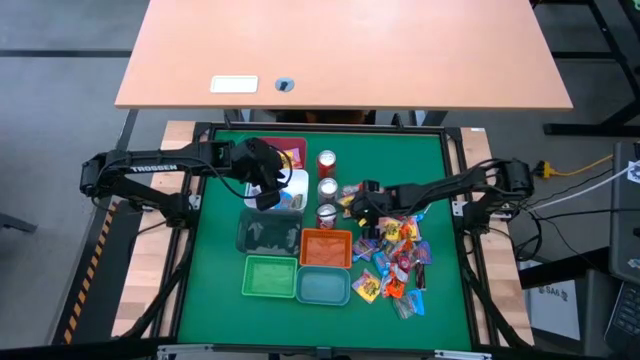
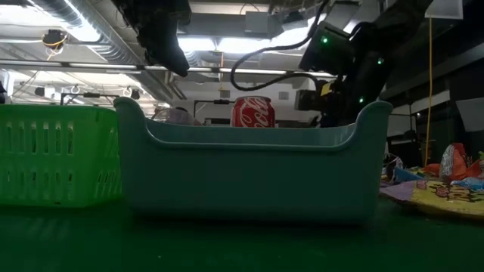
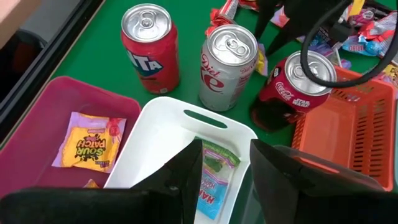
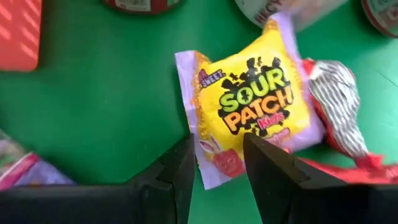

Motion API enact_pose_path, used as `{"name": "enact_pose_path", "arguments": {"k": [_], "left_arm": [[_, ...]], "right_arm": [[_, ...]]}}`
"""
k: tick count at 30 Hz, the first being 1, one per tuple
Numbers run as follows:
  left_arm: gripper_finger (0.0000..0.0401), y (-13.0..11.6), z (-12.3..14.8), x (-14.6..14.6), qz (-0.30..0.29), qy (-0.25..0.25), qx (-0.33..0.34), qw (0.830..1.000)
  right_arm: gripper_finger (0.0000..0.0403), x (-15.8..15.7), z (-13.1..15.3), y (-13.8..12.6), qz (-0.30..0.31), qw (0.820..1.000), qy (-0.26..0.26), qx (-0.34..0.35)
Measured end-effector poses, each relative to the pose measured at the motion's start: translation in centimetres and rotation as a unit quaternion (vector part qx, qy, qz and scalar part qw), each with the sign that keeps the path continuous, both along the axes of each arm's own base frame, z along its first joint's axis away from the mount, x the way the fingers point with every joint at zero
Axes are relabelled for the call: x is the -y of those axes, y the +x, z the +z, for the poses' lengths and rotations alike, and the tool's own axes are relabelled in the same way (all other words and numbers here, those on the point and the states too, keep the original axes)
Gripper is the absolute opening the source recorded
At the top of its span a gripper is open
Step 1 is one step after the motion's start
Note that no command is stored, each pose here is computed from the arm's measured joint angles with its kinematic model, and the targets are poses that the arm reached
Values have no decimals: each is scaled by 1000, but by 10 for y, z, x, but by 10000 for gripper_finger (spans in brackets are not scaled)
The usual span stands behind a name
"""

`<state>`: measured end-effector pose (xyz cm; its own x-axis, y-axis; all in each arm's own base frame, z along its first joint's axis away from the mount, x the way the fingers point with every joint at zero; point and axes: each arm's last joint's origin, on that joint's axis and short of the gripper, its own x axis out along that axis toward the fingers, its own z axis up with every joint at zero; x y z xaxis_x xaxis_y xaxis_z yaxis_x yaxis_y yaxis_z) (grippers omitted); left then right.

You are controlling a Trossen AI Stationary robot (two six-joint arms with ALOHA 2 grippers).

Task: Sort candy
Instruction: Put the yellow candy into the red bin

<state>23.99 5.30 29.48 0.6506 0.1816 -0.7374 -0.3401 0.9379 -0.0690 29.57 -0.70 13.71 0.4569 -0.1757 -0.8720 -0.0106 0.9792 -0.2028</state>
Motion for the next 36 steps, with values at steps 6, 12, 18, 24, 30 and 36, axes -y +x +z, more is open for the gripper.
{"name": "enact_pose_path", "arguments": {"k": [6, 12, 18, 24, 30, 36], "left_arm": [[124, 0, 0, 0, 0, 0, 0, 1000], [124, 0, 0, 0, 0, 0, 0, 1000], [124, 0, 0, 0, 0, 0, 0, 1000], [124, 0, 0, 0, 0, 0, 0, 1000], [124, 0, 0, 0, 0, 0, 0, 1000], [124, 0, 0, 0, 0, 0, 0, 1000]], "right_arm": [[136, 0, -15, 4, 0, 1000, 0, -18], [122, 0, -18, 4, 2, 1000, 2, -27], [46, 0, -19, 4, 2, 1000, 3, -28], [14, 0, -19, 4, 2, 1000, 4, -29], [4, 0, -12, 8, 4, 999, 7, -42], [2, 0, 2, 12, 6, 996, 12, -89]]}}
